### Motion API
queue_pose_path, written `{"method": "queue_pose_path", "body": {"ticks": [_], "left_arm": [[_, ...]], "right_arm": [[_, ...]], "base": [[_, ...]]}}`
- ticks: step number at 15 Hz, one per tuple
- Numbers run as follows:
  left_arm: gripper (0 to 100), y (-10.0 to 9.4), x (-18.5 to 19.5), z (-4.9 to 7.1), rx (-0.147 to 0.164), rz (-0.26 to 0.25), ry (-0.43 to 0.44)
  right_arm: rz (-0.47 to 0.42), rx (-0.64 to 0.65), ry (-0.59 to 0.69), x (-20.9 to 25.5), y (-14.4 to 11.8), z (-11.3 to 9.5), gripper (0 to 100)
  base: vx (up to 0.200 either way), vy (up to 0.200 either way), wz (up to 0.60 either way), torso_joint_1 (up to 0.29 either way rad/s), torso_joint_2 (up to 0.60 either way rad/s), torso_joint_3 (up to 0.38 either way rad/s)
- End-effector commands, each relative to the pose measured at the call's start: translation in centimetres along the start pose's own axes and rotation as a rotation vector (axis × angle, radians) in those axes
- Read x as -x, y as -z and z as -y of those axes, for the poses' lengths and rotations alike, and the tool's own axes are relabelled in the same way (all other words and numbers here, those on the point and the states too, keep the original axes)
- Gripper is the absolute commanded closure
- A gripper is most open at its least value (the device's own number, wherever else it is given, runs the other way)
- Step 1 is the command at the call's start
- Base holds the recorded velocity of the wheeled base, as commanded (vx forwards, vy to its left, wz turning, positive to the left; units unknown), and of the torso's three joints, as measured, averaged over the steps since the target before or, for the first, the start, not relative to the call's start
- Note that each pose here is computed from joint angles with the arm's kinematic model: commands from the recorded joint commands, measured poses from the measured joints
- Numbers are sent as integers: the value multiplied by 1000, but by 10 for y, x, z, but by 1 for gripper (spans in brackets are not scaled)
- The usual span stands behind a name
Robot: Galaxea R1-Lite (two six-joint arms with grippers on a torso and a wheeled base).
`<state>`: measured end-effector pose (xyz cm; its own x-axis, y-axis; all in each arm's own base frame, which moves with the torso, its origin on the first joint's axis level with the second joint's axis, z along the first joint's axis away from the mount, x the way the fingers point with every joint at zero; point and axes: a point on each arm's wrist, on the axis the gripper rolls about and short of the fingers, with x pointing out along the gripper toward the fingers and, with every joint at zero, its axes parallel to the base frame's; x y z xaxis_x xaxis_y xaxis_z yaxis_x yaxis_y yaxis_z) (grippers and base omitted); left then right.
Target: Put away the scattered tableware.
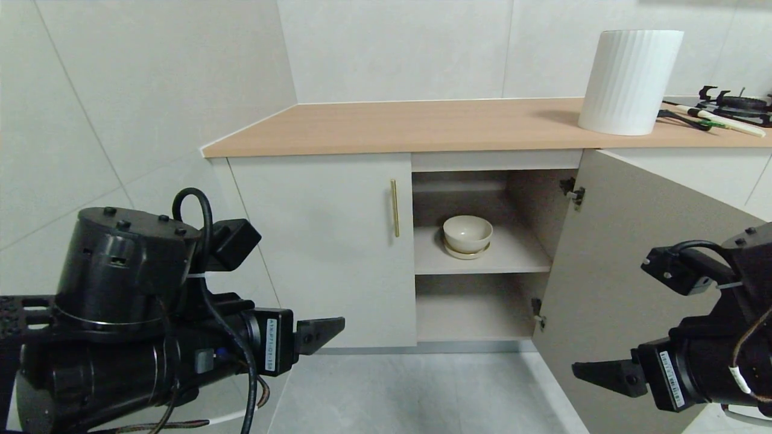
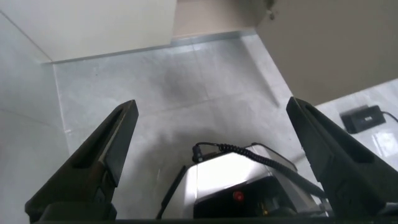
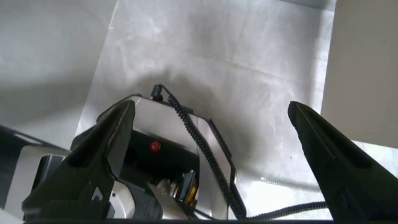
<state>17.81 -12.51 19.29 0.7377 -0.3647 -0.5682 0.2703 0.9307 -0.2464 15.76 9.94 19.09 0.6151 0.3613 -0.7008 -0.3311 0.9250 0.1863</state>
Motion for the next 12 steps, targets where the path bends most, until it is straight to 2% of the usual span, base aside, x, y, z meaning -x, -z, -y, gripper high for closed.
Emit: {"method": "queue_pose_path", "body": {"ticks": [1, 4, 6, 12], "left_arm": [[0, 0, 0, 0, -1, -1, -1], [0, 1, -1, -1, -17, -3, -7], [0, 2, -1, -1, -25, -4, -9], [0, 1, 0, -1, -23, 0, -8]], "right_arm": [[10, 0, -2, 3, 0, 0, 0], [8, 21, 10, 9, 2, 1, 0], [-9, 45, 22, 19, 4, 3, 0], [-107, 101, 50, 39, 12, 6, 0]], "base": [[0, 0, 0, 0, 0, 0], [0, 0, 0, 0, 0, 0], [0, -200, 0, -2, 2, 7], [0, -200, 0, 4, 2, 5]]}}
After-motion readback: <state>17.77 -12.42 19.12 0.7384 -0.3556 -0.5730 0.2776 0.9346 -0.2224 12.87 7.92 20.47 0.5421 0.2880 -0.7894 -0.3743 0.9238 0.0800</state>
